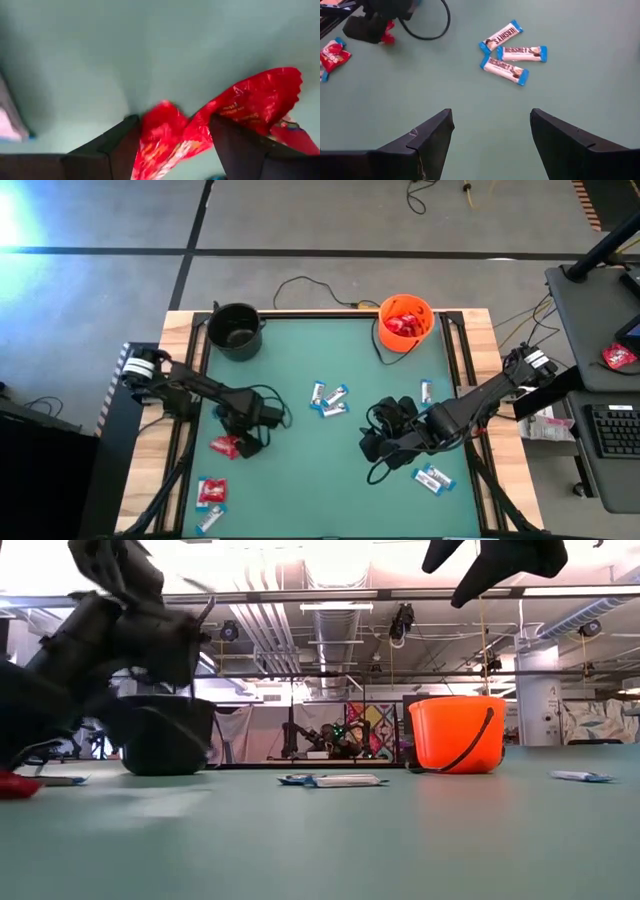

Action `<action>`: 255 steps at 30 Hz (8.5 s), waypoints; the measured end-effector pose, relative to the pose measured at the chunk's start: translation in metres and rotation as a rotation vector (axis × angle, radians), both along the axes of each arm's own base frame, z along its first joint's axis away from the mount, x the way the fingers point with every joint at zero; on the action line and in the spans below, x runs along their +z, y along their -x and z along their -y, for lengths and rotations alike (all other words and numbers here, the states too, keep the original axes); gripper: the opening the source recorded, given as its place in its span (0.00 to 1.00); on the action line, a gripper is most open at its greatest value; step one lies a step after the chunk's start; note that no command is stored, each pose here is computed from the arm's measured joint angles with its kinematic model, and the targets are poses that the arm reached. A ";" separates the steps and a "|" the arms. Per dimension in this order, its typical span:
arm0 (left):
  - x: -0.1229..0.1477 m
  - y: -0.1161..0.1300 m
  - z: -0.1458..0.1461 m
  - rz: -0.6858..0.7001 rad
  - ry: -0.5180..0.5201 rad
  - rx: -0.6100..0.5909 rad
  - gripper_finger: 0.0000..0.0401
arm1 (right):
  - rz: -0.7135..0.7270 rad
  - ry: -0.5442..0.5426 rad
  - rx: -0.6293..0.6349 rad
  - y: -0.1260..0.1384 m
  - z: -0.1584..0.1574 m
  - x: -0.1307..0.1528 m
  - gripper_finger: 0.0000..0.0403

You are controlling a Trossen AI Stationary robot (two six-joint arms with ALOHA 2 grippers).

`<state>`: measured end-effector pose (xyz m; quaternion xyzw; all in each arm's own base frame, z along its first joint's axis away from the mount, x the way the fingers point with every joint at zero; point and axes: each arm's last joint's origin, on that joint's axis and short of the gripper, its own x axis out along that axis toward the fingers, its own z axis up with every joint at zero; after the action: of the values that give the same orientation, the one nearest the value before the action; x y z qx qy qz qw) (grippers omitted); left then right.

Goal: Sort candy by brand, put in halloween buckets
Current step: Put the red candy into the orange bucket

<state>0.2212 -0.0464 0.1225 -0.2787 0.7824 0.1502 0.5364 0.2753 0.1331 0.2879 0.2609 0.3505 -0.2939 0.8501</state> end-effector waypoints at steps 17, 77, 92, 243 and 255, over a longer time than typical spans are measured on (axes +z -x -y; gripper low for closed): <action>0.104 -0.059 0.058 0.205 -0.272 -0.354 0.56 | -0.012 0.025 0.070 0.006 -0.011 0.000 0.62; -0.021 0.008 0.149 0.729 -0.482 -0.091 0.34 | -0.226 -0.013 0.280 -0.116 0.004 -0.162 0.45; -0.022 0.024 0.157 0.714 -0.515 -0.071 0.34 | -0.330 0.006 0.286 -0.076 0.047 -0.075 0.06; 0.021 0.049 0.191 0.276 -0.286 0.038 0.38 | 0.301 -0.079 0.365 0.024 0.046 0.066 0.48; 0.032 -0.050 0.142 0.937 -0.532 -0.111 0.38 | 0.213 -0.026 0.496 -0.017 -0.003 0.018 0.48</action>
<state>0.2717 -0.1889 0.1543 -0.1286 0.4079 0.1743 0.8869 0.2920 0.1362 0.3054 0.2075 0.3161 -0.0432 0.9247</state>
